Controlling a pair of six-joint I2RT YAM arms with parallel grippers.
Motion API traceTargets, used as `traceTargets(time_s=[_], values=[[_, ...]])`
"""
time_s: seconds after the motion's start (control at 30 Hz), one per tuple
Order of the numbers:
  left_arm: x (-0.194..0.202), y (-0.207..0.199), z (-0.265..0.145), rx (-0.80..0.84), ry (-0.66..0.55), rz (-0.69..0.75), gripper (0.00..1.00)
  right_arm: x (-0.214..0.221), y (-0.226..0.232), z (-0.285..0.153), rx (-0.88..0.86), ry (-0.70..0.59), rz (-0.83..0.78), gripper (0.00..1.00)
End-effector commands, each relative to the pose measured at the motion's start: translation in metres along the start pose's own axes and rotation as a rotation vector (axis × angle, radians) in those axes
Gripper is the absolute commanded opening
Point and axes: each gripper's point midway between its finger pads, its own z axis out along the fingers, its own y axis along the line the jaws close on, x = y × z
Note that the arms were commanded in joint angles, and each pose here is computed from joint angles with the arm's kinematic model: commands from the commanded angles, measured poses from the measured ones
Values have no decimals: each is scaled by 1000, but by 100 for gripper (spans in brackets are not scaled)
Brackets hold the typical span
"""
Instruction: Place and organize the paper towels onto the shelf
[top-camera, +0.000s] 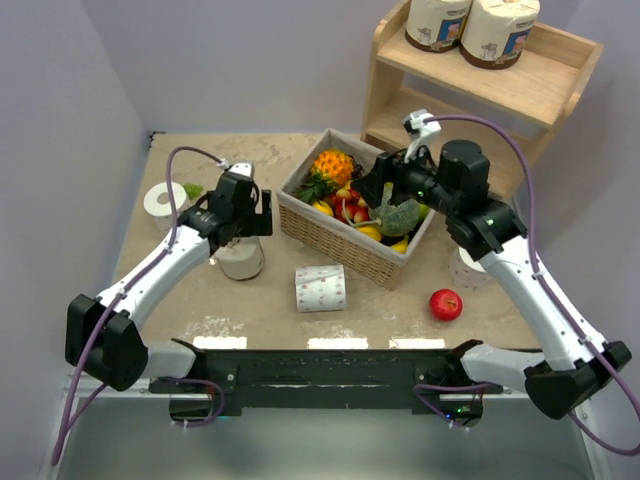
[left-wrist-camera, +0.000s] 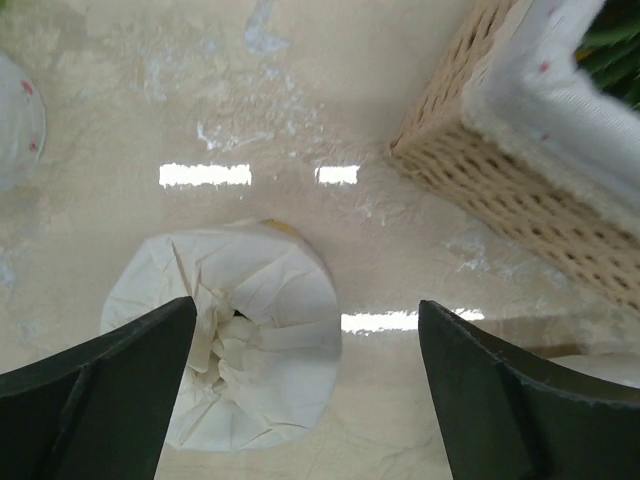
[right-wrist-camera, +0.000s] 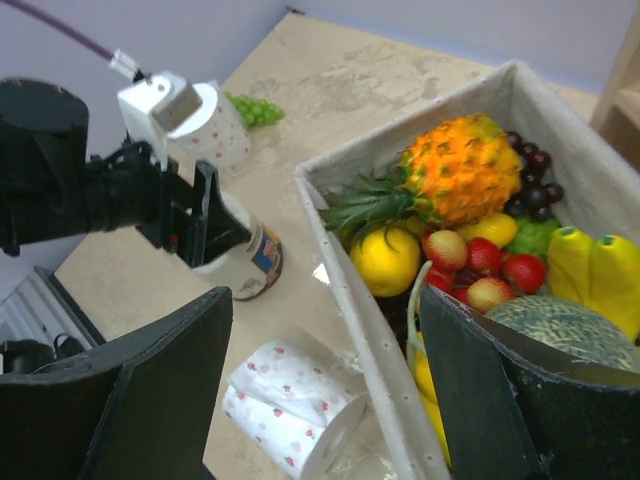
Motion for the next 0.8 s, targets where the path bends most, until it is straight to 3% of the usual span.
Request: traceTargets(time_s=[0.0, 0.07, 0.13, 0.2, 0.33, 0.5, 0.57, 0.77], values=[[-68, 21, -12, 6, -143, -92, 100, -4, 38, 21, -29, 20, -43, 79], [-80, 41, -8, 5, -151, -143, 100, 11, 43, 41, -7, 80, -56, 79], [-88, 87, -7, -63, -179, -248, 100, 9, 64, 50, -35, 89, -67, 78], [-87, 136, -8, -132, -205, -372, 99, 19, 81, 69, -49, 117, -78, 78], [-64, 193, -15, -260, -230, -543, 100, 45, 113, 105, -67, 192, -115, 77], [-59, 207, -44, -346, -391, -617, 100, 70, 157, 145, -112, 244, -125, 76], [-48, 215, -46, -396, -405, -636, 100, 100, 170, 165, -119, 303, -141, 76], [-24, 240, -63, -588, -393, -704, 100, 129, 197, 206, -139, 339, -148, 75]])
